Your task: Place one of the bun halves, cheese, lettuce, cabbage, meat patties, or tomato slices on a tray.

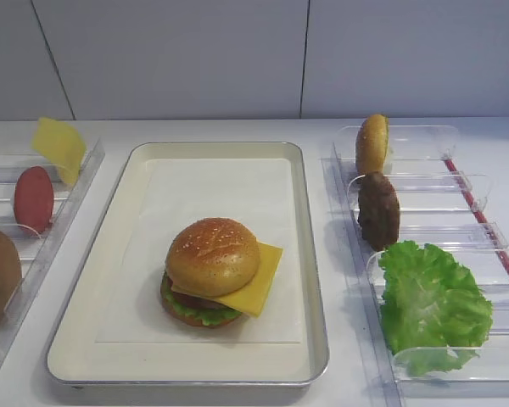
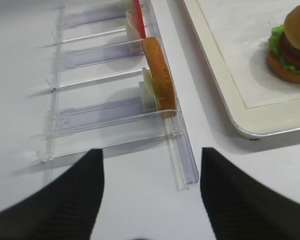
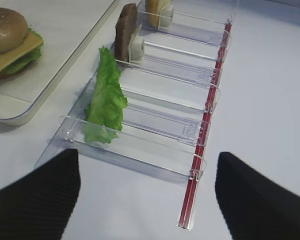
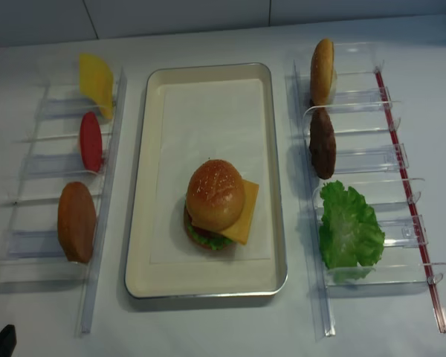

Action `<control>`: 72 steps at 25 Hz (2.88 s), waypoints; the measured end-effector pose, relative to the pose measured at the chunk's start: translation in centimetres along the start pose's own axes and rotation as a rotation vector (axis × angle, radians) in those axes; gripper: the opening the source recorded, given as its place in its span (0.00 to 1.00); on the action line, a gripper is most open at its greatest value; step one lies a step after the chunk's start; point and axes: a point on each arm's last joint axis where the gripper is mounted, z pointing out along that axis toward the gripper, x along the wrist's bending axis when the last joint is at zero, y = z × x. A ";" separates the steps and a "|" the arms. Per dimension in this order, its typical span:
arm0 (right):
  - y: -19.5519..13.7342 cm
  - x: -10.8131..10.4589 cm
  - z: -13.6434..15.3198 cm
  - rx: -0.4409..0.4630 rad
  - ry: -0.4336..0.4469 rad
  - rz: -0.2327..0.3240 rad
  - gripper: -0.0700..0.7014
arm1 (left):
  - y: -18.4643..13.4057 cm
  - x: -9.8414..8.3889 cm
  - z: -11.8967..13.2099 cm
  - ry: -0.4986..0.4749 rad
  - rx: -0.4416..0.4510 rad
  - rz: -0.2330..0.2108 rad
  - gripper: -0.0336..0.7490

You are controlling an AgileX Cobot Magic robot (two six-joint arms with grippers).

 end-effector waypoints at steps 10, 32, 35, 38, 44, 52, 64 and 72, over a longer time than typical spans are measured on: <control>0.1 0.1 0.2 -0.001 -0.115 0.072 0.83 | 0.0 0.0 0.0 0.000 0.000 0.000 0.57; 0.1 0.1 0.2 -0.001 -0.124 0.078 0.83 | 0.0 0.0 0.0 0.000 0.000 0.000 0.57; 0.1 0.1 0.2 -0.001 -0.124 0.078 0.83 | 0.0 0.0 0.0 0.000 0.000 0.000 0.57; 0.1 0.1 0.2 -0.001 -0.124 0.078 0.82 | 0.0 0.0 0.0 0.000 0.000 0.000 0.57; 0.1 0.1 0.2 -0.001 -0.124 0.078 0.76 | 0.0 0.0 0.0 0.000 0.000 0.000 0.57; 0.1 0.1 0.2 -0.001 -0.124 0.078 0.73 | 0.0 0.0 0.0 0.000 0.000 0.000 0.57; 0.1 0.1 0.2 -0.001 -0.124 0.078 0.73 | 0.0 0.0 0.0 0.000 0.000 0.000 0.57; 0.1 0.1 0.2 -0.001 -0.124 0.078 0.73 | 0.0 0.0 0.0 0.000 0.000 0.000 0.57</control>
